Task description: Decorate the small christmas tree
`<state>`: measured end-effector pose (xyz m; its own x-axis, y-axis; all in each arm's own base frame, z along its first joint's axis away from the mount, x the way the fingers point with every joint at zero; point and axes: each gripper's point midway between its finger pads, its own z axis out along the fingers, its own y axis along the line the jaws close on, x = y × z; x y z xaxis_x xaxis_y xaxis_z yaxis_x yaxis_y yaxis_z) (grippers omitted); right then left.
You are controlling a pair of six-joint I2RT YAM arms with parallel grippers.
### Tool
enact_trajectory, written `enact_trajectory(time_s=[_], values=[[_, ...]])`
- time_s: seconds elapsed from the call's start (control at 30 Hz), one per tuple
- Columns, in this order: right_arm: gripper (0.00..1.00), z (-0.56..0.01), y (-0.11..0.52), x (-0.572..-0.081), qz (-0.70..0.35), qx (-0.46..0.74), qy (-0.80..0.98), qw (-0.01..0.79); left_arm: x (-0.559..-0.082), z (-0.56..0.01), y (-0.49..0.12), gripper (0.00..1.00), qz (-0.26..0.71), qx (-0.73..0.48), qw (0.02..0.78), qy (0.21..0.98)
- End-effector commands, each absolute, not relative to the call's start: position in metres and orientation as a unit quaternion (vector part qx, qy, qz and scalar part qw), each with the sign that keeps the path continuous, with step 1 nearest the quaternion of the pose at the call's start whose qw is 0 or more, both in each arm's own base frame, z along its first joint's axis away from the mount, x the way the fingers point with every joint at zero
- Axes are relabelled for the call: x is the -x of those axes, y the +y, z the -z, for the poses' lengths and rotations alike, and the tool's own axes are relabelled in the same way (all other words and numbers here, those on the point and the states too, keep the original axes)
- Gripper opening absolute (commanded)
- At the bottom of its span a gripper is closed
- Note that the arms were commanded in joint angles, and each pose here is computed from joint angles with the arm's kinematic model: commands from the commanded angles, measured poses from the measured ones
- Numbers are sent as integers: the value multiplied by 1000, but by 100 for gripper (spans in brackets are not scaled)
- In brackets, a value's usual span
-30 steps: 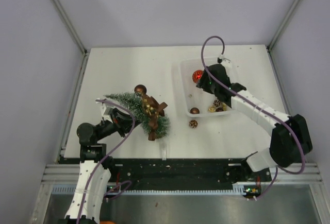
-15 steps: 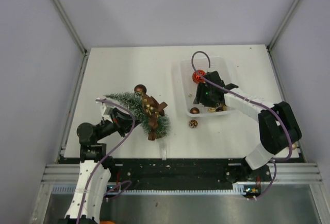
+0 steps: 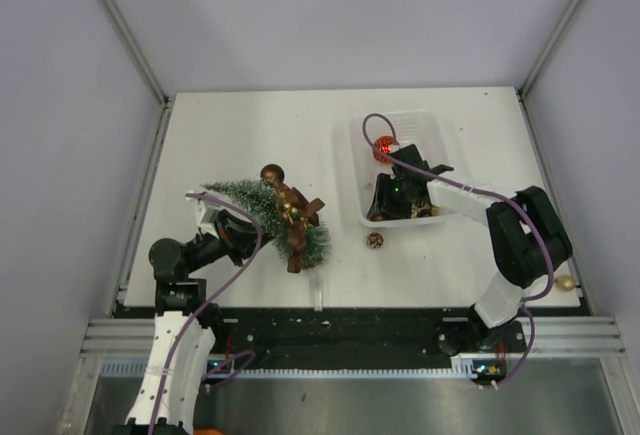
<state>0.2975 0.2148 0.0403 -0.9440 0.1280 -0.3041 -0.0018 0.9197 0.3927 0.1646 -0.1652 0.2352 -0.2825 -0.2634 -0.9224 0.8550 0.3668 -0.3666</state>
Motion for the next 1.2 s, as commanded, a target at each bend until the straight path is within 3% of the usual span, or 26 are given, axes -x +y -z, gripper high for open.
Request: enact_trajectory(time_s=[0.0, 0.17, 0.3, 0.53, 0.73, 1.17], values=[[40, -42, 222, -301, -211, -20, 963, 166, -166, -243, -164, 0, 498, -252, 571, 602], [28, -64, 216, -316, -197, -25, 956, 213, -165, -242, -164, 0, 498, -251, 570, 603], [25, -116, 212, -331, -204, -15, 936, 287, -166, -243, -164, 0, 498, -248, 571, 604], [21, -216, 236, -310, -343, 32, 859, 379, -167, -242, -163, 0, 499, -244, 571, 605], [19, -270, 269, -263, -495, 63, 771, 394, -167, -243, -164, 0, 501, -242, 570, 605], [13, -279, 326, -231, -526, 74, 752, 389, -166, -244, -164, 0, 502, -241, 571, 603]])
